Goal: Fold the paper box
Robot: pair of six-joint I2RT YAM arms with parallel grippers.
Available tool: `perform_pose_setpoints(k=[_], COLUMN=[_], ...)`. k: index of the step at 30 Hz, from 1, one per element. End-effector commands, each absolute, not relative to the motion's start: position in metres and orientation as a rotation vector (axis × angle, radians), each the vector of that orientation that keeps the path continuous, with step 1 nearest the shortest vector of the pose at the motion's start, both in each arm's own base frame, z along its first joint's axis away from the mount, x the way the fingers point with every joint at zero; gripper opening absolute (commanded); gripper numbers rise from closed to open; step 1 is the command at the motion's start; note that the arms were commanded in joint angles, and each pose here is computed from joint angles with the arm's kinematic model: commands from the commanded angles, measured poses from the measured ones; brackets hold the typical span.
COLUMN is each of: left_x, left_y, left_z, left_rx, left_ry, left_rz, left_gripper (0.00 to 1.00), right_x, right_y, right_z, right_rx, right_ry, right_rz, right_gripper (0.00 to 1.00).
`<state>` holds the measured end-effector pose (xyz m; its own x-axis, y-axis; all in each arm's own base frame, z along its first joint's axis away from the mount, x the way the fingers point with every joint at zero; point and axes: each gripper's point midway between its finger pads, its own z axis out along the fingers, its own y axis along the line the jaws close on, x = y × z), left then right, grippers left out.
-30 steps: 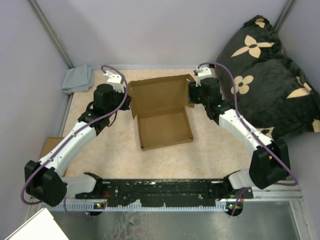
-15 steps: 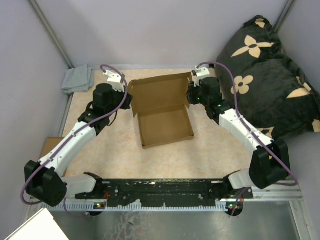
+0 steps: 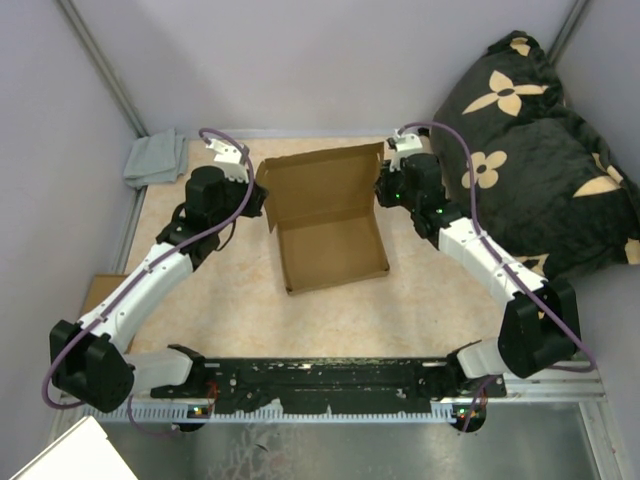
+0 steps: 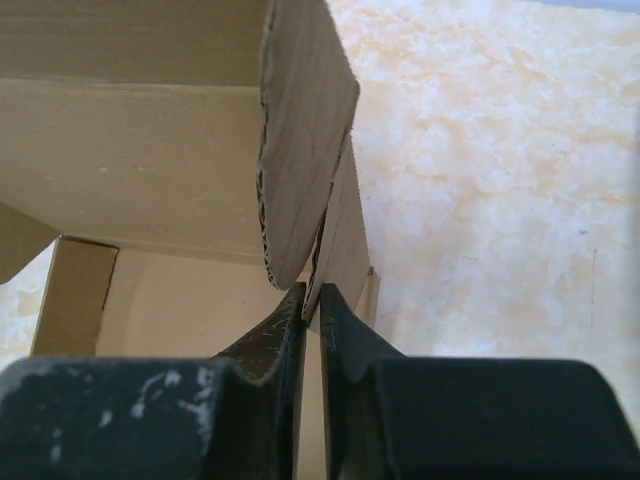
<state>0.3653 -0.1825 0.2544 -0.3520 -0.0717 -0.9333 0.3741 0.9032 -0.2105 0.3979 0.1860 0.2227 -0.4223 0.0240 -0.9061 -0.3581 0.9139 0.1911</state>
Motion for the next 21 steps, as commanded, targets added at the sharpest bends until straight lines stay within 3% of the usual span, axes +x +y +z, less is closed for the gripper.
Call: perform_pose_setpoints(k=[1, 12, 21], left_x=[0.373, 0.399, 0.405], left_y=[-0.198, -0.204, -0.207], left_z=[0.29, 0.303, 0.283], left_rx=[0.214, 0.152, 0.137], left_ry=[1.768, 1.792, 1.813], left_rz=[-0.563, -0.554, -0.556], left_gripper=[0.0, 0.0, 0.0], right_x=[0.41, 0.403, 0.385], right_y=[0.188, 0.185, 0.192], right_z=[0.264, 0.27, 0.243], right_rx=[-0.2, -0.173, -0.143], right_ry=[1.828, 1.814, 1.832], right_rz=[0.468, 0.468, 0.443], right_gripper=[0.08, 0.04, 0.05])
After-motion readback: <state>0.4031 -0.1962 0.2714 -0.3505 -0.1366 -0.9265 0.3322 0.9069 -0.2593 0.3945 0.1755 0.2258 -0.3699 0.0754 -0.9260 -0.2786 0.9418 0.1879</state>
